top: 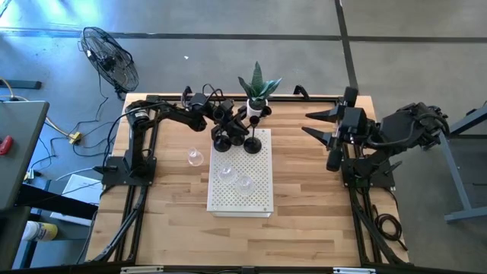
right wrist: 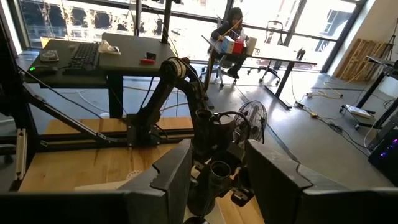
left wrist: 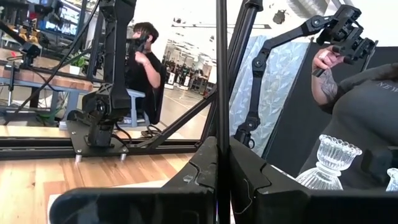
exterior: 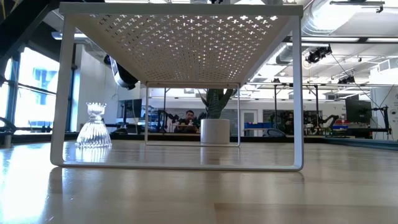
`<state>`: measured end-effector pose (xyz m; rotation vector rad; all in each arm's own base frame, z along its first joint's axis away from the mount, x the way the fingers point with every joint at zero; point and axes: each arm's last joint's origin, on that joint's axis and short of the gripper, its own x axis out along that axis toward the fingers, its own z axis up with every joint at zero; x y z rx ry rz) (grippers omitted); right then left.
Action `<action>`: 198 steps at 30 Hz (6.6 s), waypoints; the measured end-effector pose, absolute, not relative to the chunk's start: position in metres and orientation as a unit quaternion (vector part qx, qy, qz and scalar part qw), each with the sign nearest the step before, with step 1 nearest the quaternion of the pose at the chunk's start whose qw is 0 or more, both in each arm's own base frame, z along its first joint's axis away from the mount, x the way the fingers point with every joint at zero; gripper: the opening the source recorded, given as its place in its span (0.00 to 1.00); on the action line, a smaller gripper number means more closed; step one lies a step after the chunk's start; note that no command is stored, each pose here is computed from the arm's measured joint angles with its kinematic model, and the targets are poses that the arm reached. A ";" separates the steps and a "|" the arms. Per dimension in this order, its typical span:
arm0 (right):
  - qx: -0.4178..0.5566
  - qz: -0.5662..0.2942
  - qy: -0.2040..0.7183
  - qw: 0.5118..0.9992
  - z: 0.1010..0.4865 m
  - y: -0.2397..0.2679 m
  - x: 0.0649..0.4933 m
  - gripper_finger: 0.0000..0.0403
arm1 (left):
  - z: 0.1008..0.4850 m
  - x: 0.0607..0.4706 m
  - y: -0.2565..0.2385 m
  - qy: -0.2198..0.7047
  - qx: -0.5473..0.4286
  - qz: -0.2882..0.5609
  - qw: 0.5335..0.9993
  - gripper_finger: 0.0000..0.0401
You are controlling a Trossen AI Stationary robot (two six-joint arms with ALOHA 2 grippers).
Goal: Pick & Place candle stick holders
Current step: Put the black candle holder on the shelf
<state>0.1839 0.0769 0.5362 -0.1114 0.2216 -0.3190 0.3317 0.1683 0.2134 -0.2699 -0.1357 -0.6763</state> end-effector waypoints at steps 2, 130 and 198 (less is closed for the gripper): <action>-0.055 -0.158 0.110 0.980 0.536 0.077 0.184 0.36 | 0.213 0.332 0.168 -0.062 -0.135 -0.332 0.932 0.02; -0.080 -0.155 0.128 0.976 0.533 0.076 0.183 0.36 | 0.208 0.340 0.158 -0.035 -0.169 -0.343 0.923 0.27; -0.076 -0.145 0.148 0.975 0.528 0.076 0.182 0.36 | 0.231 0.308 0.190 -0.026 -0.149 -0.354 0.923 0.27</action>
